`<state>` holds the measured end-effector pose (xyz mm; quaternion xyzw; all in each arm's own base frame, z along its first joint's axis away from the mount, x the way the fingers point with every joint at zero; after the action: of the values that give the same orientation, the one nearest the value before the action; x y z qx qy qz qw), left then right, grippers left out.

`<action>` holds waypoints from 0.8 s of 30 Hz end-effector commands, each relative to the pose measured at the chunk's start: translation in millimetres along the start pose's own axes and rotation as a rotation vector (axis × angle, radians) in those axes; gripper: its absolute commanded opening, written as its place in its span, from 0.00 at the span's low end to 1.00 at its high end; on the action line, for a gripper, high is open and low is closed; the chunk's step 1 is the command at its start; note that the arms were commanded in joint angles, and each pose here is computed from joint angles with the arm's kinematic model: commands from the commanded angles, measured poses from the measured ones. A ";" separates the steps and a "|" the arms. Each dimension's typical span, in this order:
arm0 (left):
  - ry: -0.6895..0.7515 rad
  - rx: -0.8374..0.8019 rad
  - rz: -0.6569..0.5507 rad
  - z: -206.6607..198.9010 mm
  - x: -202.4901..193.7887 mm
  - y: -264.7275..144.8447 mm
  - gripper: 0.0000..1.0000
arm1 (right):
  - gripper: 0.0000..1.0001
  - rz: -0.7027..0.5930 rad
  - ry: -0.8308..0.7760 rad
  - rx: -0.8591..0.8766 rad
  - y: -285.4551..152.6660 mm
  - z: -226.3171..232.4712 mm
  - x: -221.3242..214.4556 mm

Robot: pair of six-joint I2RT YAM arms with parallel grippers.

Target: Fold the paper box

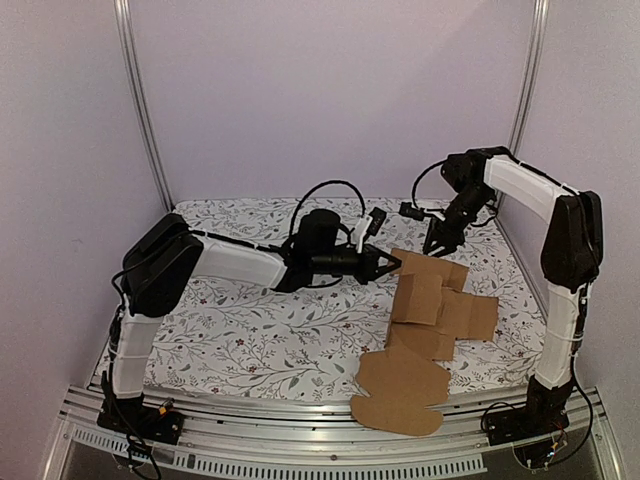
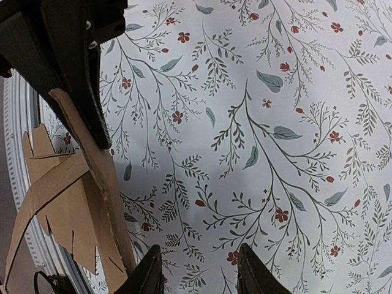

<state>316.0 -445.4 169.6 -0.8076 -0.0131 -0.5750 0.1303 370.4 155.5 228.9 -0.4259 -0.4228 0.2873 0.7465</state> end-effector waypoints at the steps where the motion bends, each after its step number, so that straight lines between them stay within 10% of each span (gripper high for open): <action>1: 0.037 0.015 -0.046 2.8 19.6 -10.6 0.03 | 0.41 0.247 0.179 0.296 -0.1 40.8 -37.0; 9: 0.036 0.016 -0.043 4.5 8.9 -13.9 0.02 | 0.53 0.094 0.114 0.216 -56.1 65.9 -21.3; 24: 0.089 -0.022 -0.105 -4.8 17.9 -24.3 0.03 | 0.53 0.306 0.087 0.168 -6.1 59.7 -49.0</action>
<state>312.0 -435.3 165.5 -0.8009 -0.0206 -0.5865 0.1189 334.9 154.4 229.8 -0.4422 -0.4247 0.3243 0.7204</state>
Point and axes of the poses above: each gripper's point midway between its finger pads, its own y axis out along the fingers, its own z axis along the line the jaws close on, x = y × z, the point moved 9 cm from there along -y, back along the fingers, and after that the axes turned 8 degrees about y, right-handed, at the moved point
